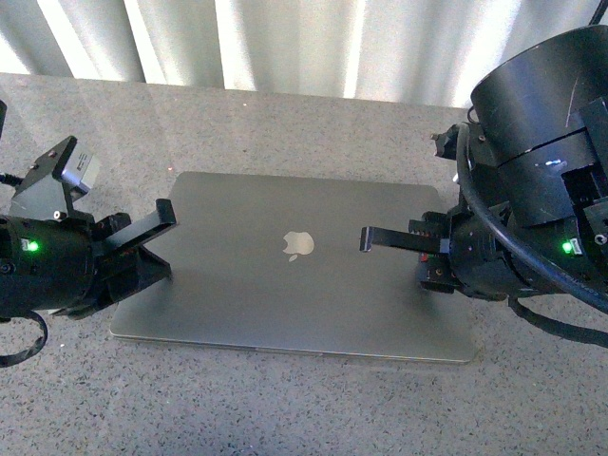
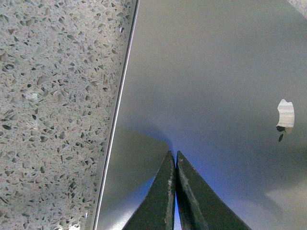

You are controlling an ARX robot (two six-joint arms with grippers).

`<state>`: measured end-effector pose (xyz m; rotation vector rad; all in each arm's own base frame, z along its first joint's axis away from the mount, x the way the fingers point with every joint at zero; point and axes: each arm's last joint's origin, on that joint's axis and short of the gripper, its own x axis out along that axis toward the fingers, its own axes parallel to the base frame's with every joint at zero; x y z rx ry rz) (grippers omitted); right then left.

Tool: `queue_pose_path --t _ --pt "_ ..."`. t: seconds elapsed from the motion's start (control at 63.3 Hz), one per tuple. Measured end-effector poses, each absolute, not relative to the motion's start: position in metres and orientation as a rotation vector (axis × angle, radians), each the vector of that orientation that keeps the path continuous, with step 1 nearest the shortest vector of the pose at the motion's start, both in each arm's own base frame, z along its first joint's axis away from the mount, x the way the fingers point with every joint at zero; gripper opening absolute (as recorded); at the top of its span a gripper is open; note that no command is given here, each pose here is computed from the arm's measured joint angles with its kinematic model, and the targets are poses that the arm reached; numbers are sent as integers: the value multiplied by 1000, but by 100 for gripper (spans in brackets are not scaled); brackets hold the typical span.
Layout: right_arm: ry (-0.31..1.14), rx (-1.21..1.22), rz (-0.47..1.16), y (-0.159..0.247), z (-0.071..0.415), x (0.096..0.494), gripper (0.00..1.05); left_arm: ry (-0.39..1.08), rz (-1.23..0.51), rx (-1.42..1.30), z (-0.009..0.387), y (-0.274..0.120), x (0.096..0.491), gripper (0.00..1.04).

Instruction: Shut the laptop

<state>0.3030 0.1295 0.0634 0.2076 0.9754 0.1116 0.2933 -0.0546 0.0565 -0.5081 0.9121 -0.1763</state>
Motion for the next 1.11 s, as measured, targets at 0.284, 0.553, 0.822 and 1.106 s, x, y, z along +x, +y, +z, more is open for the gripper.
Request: queue_pose_path --t 0.284,0.553,0.822,1.106 --pt "921 139 77 126 67 303 1 892 -156 -541 61 -48 295 4" --pt "578 -93 52 107 137 309 1 457 -48 -540 150 -11 300 4" --pt "407 -210 63 98 182 295 37 338 -27 -518 176 -4 291 43" --pt "119 -71 26 80 166 276 40 40 -1 -160 164 -1 264 33"
